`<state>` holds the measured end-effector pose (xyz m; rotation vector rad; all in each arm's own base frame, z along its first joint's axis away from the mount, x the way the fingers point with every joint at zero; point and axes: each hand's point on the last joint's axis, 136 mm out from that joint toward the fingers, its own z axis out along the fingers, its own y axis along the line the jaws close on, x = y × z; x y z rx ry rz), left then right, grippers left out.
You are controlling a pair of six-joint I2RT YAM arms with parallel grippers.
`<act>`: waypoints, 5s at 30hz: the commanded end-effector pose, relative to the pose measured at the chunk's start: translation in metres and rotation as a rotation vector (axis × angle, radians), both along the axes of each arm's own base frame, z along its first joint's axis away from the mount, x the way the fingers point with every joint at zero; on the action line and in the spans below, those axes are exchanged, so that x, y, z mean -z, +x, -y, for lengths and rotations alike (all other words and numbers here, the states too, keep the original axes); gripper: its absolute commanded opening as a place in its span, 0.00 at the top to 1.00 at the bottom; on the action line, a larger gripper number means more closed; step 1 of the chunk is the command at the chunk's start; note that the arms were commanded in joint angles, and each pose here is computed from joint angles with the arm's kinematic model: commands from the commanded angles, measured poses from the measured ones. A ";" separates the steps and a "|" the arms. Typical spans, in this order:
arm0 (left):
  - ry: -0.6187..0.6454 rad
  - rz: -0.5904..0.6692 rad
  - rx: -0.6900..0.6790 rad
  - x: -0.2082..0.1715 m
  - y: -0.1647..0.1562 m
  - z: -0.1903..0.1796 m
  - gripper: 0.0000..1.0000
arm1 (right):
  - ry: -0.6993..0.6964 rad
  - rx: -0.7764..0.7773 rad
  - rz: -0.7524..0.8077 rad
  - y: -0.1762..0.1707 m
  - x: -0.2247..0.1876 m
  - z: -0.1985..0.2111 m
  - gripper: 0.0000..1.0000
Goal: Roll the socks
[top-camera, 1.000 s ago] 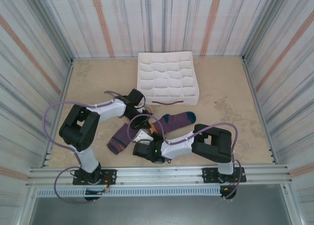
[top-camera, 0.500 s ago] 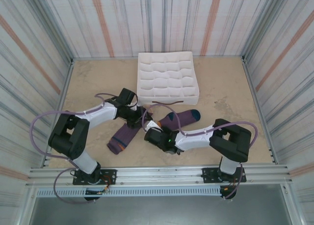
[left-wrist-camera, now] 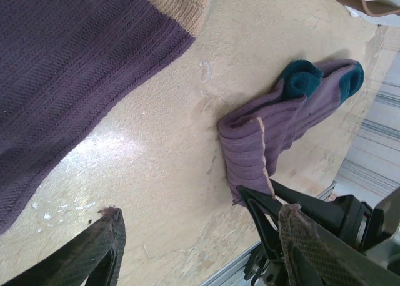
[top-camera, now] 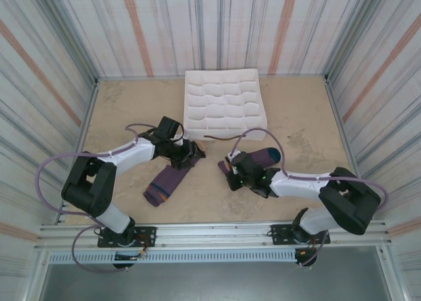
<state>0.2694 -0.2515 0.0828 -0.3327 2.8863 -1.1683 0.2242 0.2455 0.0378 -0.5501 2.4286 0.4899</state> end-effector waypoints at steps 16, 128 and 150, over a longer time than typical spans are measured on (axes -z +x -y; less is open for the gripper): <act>-0.019 0.026 0.005 0.000 -0.006 0.018 0.35 | 0.575 0.466 -0.431 -0.011 0.015 0.043 1.00; 0.088 0.025 -0.008 0.019 0.002 -0.001 0.66 | -0.678 -0.107 0.504 0.004 0.001 -0.075 1.00; 0.056 0.078 -0.062 -0.007 0.008 -0.016 0.39 | 0.170 0.135 -0.023 0.013 -0.005 -0.029 1.00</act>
